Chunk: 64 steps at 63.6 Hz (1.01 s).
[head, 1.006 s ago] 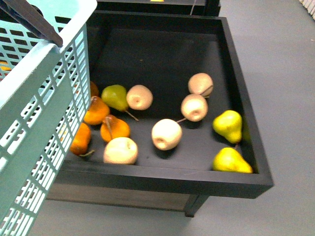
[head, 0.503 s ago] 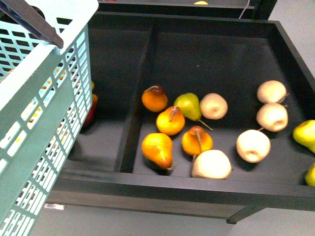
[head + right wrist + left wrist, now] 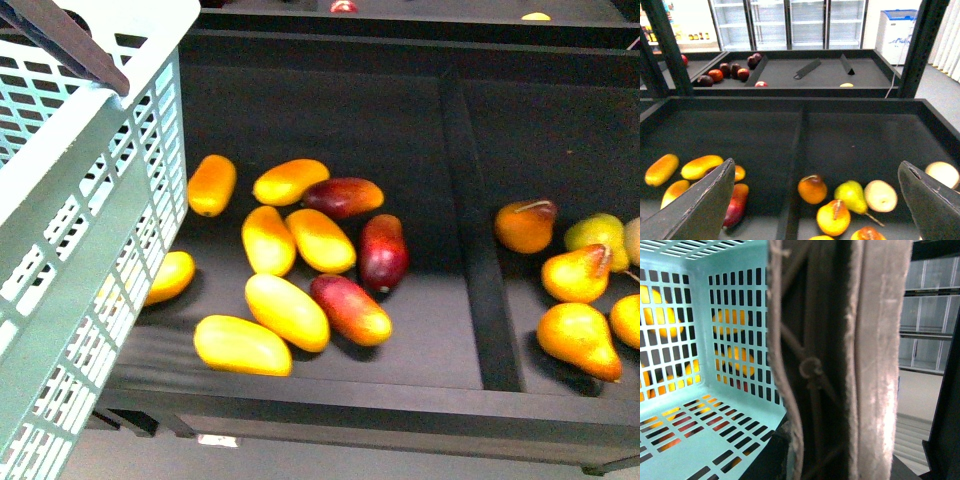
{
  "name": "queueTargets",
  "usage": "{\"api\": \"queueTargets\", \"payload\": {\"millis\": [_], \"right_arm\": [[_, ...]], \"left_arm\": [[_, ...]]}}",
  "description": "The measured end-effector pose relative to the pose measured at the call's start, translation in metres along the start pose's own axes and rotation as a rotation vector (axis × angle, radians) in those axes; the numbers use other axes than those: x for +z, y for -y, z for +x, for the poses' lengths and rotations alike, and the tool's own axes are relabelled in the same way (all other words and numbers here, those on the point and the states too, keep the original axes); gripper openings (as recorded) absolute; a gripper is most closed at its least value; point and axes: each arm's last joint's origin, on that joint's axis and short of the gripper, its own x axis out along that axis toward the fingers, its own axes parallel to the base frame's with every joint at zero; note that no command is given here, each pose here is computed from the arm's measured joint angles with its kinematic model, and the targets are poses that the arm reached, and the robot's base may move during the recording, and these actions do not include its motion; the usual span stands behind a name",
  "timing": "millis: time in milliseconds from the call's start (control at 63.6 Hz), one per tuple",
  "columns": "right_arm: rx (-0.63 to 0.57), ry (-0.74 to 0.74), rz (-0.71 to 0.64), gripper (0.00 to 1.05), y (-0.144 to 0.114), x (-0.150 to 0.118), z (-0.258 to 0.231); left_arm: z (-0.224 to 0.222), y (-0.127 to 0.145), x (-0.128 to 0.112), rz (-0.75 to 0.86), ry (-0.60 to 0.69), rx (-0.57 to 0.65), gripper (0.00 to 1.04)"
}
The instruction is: Pick mango and avocado into basket
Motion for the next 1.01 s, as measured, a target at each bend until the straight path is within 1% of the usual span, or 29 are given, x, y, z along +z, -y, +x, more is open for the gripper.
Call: {"api": "queueTargets", "payload": {"millis": [1006], "right_arm": [[-0.001, 0.002, 0.000, 0.96, 0.0001, 0.0001, -0.0001]], "left_arm": [[-0.0002, 0.0001, 0.0001, 0.000, 0.000, -0.001, 0.15]]}}
